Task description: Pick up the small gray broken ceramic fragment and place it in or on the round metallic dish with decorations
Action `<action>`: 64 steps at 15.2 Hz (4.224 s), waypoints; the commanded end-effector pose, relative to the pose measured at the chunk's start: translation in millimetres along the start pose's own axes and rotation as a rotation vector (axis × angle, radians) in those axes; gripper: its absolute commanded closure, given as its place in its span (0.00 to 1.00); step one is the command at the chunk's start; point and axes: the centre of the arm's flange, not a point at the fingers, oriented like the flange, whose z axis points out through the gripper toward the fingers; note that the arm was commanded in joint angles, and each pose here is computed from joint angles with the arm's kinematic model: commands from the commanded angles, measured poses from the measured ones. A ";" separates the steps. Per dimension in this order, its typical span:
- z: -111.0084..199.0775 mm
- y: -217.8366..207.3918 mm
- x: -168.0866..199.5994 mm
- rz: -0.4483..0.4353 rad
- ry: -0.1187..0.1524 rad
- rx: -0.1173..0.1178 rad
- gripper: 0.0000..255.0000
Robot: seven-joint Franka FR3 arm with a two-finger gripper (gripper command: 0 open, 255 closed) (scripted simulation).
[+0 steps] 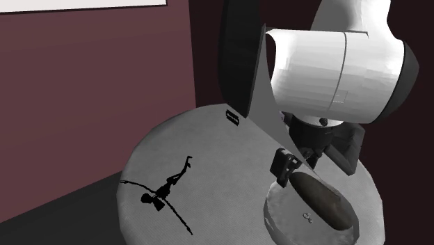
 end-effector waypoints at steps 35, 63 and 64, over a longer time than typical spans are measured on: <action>-103.1 -22.1 -6.2 0.000 0.000 0.000 1.00; -27.2 -23.3 -6.0 0.000 0.000 0.000 0.00; -40.4 -23.3 -6.0 0.000 0.000 0.000 0.00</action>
